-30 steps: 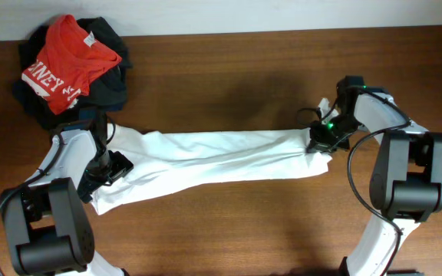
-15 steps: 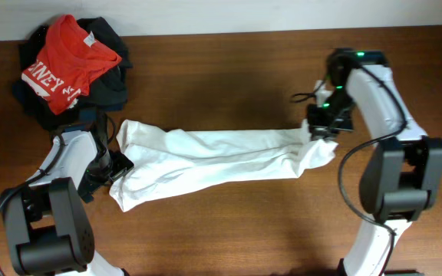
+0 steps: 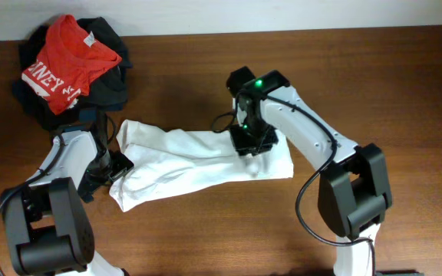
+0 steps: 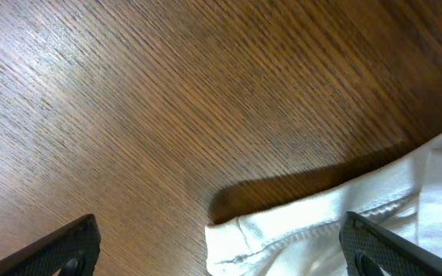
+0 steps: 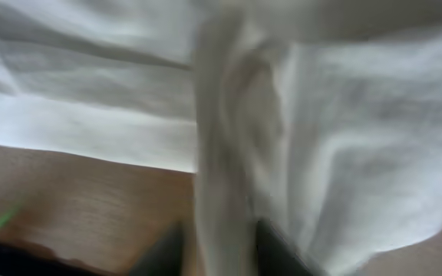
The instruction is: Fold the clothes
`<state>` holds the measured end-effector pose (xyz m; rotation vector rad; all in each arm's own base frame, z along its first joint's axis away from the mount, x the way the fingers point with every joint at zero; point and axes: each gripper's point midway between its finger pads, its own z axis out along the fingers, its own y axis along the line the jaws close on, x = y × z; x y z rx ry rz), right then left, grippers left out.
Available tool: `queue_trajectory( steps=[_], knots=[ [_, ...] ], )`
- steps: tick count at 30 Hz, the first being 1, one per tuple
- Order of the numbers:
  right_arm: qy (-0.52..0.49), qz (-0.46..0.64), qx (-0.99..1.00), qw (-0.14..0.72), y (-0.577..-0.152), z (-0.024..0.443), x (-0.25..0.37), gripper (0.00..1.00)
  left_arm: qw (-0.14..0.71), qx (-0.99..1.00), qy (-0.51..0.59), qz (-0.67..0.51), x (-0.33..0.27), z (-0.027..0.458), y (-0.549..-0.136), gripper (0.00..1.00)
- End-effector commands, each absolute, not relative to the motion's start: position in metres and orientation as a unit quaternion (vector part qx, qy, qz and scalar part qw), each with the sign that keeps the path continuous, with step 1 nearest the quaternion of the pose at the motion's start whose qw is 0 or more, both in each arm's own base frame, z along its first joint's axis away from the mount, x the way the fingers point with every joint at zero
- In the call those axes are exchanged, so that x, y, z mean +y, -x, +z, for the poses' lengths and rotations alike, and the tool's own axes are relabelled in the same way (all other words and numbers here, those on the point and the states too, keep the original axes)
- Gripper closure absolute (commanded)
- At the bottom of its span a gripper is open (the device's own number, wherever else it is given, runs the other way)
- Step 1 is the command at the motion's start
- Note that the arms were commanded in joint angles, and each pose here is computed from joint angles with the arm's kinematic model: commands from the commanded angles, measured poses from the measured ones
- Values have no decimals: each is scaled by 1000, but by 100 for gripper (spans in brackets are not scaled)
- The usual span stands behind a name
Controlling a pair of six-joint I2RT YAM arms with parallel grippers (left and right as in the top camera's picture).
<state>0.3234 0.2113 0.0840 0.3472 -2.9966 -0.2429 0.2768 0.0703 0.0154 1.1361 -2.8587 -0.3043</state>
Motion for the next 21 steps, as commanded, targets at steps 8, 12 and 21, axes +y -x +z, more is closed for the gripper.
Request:
queue_trajectory(
  steps=[8, 12, 21],
  knots=[
    [6, -35, -997, 64, -349, 101, 106, 9, 38, -923, -369, -100, 71, 11, -270, 1],
    [-103, -174, -972, 121, -319, 114, 137, 76, 38, -923, -369, -100, 71, 11, -271, 1],
    [-132, -126, -970, 163, -276, 58, 171, 76, 43, -923, -368, -101, 70, 12, -268, 1]
  ],
)
